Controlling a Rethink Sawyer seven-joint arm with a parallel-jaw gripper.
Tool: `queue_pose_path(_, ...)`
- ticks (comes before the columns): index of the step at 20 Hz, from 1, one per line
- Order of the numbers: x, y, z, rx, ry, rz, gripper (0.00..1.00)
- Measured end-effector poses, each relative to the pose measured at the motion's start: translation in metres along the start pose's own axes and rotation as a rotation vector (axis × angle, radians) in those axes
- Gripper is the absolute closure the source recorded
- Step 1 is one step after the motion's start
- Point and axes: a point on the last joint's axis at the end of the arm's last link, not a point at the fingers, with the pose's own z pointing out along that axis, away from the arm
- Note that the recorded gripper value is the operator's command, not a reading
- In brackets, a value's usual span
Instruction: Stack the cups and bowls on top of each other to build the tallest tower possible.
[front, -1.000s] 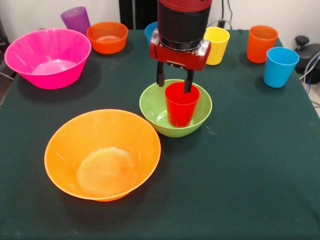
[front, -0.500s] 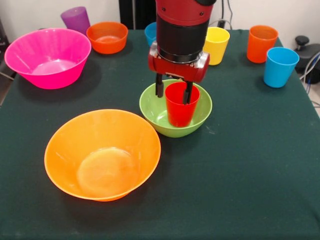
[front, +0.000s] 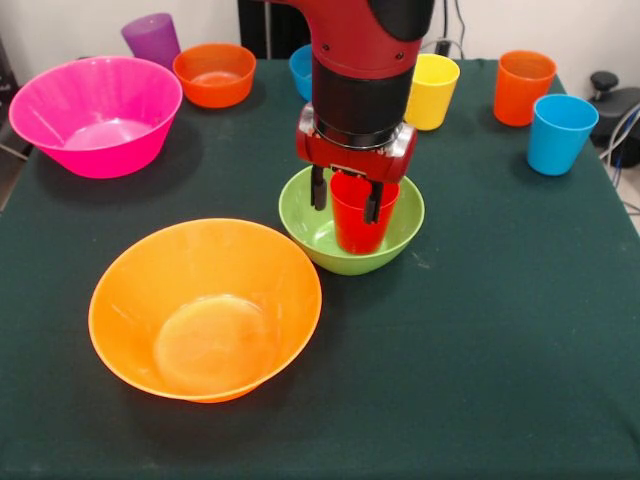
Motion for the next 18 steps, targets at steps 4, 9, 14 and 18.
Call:
queue_pose_path(4,0.000,0.000,0.001,-0.001,0.001,0.000,0.00)
queue_pose_path(9,-0.001,0.000,0.000,-0.003,0.001,0.001,0.00)
queue_pose_path(14,-0.004,-0.001,-0.009,-0.006,-0.009,0.003,0.00)
queue_pose_path(18,-0.006,-0.002,-0.026,-0.006,-0.011,0.005,0.00)
